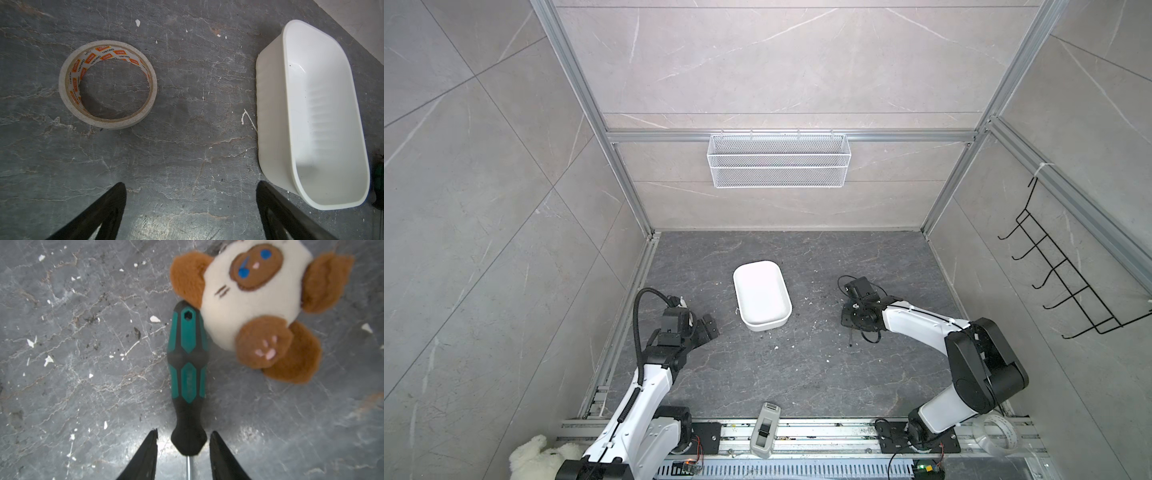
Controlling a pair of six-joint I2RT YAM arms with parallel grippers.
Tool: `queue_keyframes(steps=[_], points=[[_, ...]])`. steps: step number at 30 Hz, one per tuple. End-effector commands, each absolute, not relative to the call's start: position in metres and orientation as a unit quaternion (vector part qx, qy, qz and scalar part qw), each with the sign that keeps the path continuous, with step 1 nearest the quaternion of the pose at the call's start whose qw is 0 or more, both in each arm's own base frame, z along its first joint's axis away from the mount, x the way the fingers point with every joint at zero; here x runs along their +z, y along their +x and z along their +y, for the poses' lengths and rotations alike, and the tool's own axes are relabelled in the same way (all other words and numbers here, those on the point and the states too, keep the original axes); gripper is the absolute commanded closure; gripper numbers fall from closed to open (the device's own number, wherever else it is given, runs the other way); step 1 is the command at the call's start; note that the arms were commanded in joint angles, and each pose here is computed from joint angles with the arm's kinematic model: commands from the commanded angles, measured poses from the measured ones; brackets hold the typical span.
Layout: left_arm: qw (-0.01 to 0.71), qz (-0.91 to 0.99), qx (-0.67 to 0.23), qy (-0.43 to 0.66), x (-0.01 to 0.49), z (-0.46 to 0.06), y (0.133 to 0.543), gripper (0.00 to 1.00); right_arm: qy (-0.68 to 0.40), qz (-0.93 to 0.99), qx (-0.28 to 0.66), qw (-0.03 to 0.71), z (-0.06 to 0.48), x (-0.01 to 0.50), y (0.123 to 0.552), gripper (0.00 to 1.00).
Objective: Put the screwdriver in the bin
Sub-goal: Pick up the screwdriver from the middle-right of the table.
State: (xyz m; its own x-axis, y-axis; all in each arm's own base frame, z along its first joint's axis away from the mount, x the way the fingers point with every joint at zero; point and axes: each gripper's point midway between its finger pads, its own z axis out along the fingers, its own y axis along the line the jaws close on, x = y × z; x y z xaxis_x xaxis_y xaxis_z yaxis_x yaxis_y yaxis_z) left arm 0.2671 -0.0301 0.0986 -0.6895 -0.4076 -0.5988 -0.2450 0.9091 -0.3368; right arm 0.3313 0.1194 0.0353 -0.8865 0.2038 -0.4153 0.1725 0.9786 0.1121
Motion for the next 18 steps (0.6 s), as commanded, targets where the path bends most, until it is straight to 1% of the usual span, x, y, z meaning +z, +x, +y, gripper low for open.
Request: queue_keyframes(steps=[1,3,5,8,9,11,14,15,18], points=[[0.37,0.902,-0.114,-0.192,0.113,-0.026,0.267,0.0,0.093,0.972,0.016,0.216,0.116,0.031,0.337,0.56],[0.373,0.899,-0.106,-0.203,0.114,-0.021,0.263,0.0,0.091,0.973,0.013,0.212,0.117,0.027,0.338,0.56],[0.368,0.894,-0.076,-0.242,0.11,-0.007,0.253,0.0,0.09,0.974,0.01,0.206,0.117,0.024,0.338,0.57],[0.364,0.888,-0.038,-0.278,0.11,0.01,0.241,0.0,0.089,0.974,0.011,0.208,0.117,0.023,0.338,0.72],[0.368,0.886,-0.039,-0.279,0.111,0.01,0.24,0.0,0.089,0.974,0.012,0.21,0.117,0.024,0.338,0.74],[0.374,0.882,-0.039,-0.284,0.112,0.012,0.238,0.0,0.088,0.973,0.013,0.215,0.117,0.029,0.338,0.75],[0.378,0.87,-0.014,-0.315,0.113,0.025,0.228,0.0,0.087,0.97,0.016,0.226,0.117,0.04,0.341,0.75],[0.378,0.868,-0.01,-0.321,0.112,0.027,0.226,0.0,0.084,0.969,0.019,0.232,0.118,0.046,0.343,0.8],[0.387,0.867,-0.025,-0.312,0.113,0.023,0.228,0.0,0.081,0.964,0.033,0.252,0.124,0.068,0.349,0.82]])
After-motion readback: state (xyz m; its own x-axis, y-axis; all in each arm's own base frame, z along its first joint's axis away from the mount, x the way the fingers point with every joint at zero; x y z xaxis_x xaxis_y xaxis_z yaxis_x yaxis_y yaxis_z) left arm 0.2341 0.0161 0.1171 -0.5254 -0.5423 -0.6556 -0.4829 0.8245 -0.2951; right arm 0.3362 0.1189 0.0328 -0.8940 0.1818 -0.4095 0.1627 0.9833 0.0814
